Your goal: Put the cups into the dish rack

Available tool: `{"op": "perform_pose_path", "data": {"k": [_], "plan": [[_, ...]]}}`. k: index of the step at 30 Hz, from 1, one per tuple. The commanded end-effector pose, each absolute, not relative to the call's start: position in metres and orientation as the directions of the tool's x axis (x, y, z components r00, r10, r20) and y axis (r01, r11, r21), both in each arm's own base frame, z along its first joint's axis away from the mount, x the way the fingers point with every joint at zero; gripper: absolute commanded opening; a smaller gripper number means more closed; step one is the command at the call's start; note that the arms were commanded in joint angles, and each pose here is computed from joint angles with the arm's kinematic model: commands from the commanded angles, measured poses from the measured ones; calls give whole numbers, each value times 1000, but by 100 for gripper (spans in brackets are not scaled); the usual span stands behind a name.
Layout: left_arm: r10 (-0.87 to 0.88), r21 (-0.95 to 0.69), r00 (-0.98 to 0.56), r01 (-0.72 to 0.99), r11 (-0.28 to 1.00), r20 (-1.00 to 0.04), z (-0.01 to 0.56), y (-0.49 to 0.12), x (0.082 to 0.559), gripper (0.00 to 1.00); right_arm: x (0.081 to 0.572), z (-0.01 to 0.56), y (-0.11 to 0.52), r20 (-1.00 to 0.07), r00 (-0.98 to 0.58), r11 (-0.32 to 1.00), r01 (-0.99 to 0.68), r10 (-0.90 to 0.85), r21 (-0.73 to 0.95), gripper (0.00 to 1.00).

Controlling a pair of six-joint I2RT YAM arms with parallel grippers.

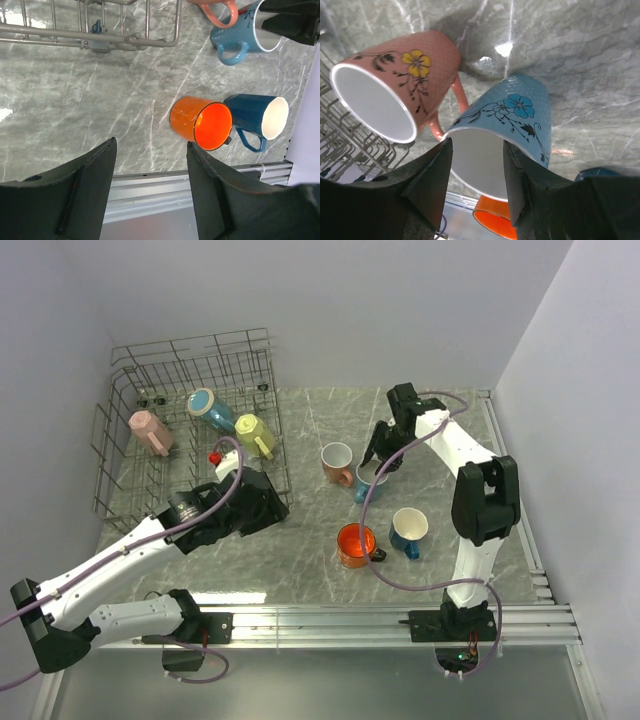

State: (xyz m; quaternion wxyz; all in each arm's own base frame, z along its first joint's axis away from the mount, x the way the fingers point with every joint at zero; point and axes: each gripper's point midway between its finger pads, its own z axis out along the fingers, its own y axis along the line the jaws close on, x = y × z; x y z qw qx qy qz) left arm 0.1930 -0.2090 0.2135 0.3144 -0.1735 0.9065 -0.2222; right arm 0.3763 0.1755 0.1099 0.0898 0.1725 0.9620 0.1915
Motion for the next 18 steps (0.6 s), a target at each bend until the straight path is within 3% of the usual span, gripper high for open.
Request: {"op": "perform_pose_path", "data": {"k": [1,12,18], "plan": [[-460,-527,-736,-165,834,-497,221,-207,190,63,387,105,182,-137,-907,855,313,399,415,53],[-469,-526,-730,-176,832,-497,227,-203,188,63,388,114,201,-144,-908,840,292,394,457,52],[-460,-525,-741,-171,833,-489,219,-210,190,62,357,117,204,-164,-932,874,230,325,428,51]]}}
